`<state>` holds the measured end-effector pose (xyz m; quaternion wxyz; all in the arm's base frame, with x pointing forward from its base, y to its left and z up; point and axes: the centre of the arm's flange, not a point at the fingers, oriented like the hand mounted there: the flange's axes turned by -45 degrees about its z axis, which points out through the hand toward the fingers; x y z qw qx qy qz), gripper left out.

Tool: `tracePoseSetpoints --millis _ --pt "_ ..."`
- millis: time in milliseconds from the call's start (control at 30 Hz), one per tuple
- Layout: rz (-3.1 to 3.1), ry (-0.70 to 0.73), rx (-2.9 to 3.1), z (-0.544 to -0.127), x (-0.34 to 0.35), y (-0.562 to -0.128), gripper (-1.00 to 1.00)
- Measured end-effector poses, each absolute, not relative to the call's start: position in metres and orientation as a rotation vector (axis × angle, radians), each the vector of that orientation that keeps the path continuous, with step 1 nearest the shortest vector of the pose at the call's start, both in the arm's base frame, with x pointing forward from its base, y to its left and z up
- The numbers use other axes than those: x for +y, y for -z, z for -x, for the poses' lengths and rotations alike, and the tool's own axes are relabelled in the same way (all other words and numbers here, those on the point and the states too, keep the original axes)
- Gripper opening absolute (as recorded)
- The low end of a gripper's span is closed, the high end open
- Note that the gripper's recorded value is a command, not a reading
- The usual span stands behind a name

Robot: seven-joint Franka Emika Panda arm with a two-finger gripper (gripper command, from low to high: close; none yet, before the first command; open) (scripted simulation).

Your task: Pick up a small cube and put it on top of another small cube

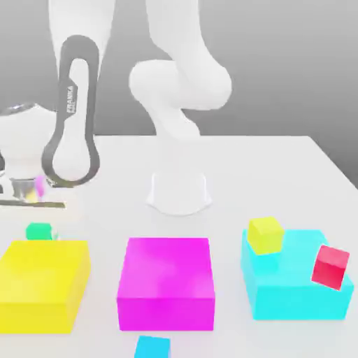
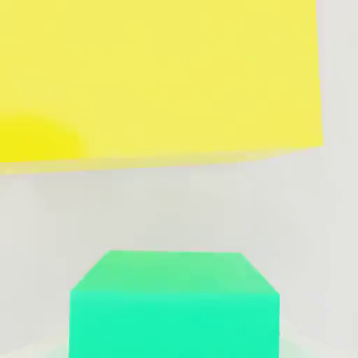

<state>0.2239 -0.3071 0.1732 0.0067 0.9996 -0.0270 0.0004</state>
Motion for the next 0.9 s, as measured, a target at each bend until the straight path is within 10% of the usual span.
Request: tracePoseSetpoints --millis 167,600,767,800,900 --pt "-3.124 -0.03 -0.055 -0.233 -0.304 -0.197 -1.0" --pt "-3.102 -0.077 0.427 -0.503 -0.09 -0.253 -1.0" --pt "-3.111 -0.002 0.445 -0.517 -0.043 -0.199 -1.0" --pt "-3.111 -0.001 0.445 -0.517 -0.042 -0.187 1.0" --pt "-3.111 -0.001 0.445 -0.517 -0.042 -0.187 1.0"
